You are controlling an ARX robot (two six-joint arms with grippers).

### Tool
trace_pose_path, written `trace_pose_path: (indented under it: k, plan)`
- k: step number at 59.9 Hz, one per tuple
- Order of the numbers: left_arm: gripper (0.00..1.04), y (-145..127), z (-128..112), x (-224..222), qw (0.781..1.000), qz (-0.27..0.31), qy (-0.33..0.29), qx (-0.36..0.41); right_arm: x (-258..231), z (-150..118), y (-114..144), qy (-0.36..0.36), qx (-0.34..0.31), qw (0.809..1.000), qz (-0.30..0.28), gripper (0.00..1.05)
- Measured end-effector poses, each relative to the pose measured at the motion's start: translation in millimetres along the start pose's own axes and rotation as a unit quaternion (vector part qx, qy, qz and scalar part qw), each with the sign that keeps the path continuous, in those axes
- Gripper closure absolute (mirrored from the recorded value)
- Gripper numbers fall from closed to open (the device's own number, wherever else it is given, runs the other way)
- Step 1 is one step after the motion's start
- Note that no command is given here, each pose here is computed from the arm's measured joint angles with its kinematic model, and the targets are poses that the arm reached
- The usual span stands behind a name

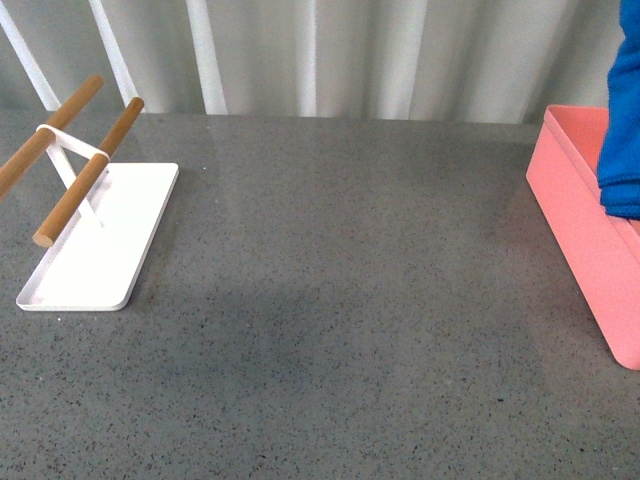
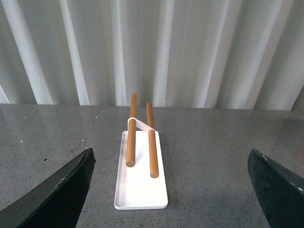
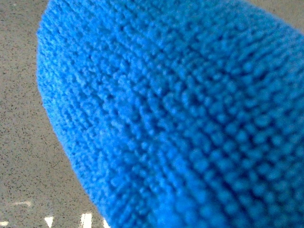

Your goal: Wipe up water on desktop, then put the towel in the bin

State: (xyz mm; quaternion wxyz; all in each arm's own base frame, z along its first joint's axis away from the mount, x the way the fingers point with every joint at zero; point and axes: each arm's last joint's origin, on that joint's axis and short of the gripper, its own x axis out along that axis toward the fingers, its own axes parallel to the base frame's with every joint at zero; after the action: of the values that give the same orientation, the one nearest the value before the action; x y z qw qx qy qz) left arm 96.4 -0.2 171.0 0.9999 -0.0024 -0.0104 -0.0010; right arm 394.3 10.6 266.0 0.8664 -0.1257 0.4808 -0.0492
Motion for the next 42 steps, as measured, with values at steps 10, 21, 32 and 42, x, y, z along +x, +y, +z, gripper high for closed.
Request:
trace_pose_path:
  k: [10, 21, 32, 42]
  plan:
    - [0.07, 0, 0, 0, 1.0, 0.0, 0.0, 0.0, 2, -5, -32, 0.018, 0.065, 0.998, 0.003, 1.0]
    - [0.07, 0, 0, 0, 1.0, 0.0, 0.0, 0.0, 3, -8, -57, 0.019, 0.098, 0.995, -0.005, 1.0]
    - [0.07, 0, 0, 0, 1.0, 0.0, 0.0, 0.0, 11, -10, -68, 0.025, 0.103, 0.994, -0.024, 1.0]
    - [0.07, 0, 0, 0, 1.0, 0.0, 0.0, 0.0, 21, -19, -75, 0.041, 0.102, 0.993, -0.034, 1.0]
